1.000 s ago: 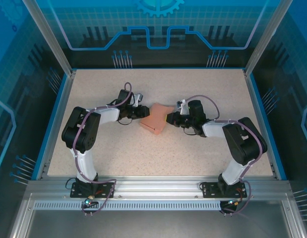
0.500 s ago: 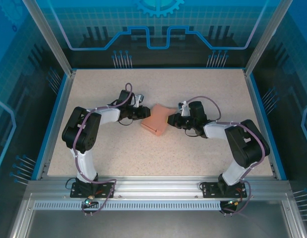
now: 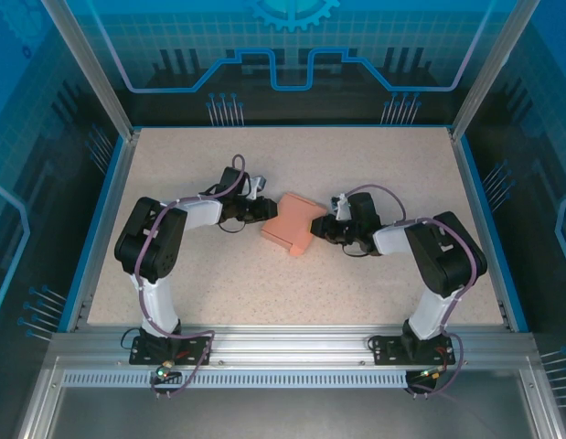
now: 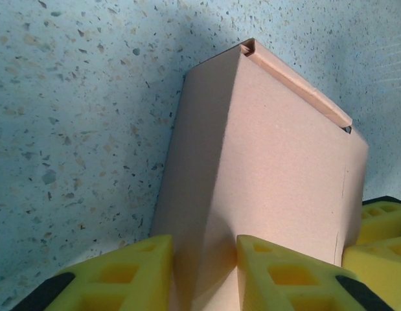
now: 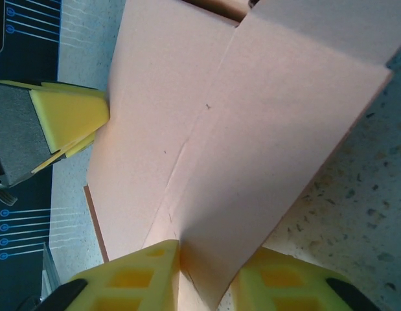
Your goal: Fold the paper box
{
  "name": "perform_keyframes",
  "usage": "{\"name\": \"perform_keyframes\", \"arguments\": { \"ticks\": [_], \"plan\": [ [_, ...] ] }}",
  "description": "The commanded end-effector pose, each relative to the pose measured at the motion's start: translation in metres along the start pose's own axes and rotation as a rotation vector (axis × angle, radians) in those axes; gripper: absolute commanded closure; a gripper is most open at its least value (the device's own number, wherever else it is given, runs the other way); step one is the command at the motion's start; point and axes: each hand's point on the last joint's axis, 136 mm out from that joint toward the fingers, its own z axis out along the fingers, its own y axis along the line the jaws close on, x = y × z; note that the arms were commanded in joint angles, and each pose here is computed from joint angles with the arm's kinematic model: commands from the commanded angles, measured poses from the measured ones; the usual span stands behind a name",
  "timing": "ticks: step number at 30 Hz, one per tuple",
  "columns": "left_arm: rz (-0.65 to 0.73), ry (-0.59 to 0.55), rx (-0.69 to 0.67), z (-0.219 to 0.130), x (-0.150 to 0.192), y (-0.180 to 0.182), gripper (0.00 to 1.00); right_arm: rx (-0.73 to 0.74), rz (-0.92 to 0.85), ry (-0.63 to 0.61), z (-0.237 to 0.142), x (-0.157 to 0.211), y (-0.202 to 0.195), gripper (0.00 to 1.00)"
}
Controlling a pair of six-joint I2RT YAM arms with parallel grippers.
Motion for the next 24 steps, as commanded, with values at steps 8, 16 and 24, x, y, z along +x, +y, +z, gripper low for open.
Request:
{"name": "perform_keyframes", "arguments": {
  "ticks": [8, 16, 24],
  "plan": [
    [-0.017, 0.090, -0.055, 0.007, 0.029, 0.013, 0.73, -0.078, -0.019, -0.003, 0.009, -0.007, 0.006, 0.60],
    [-0.027, 0.097, -0.038, 0.007, 0.034, 0.009, 0.76, -0.122, -0.037, -0.007, 0.013, -0.014, 0.018, 0.58],
    [-0.051, 0.103, 0.001, 0.007, 0.041, 0.003, 0.77, -0.153, -0.059, -0.023, 0.008, -0.020, 0.031, 0.66]
  ]
}}
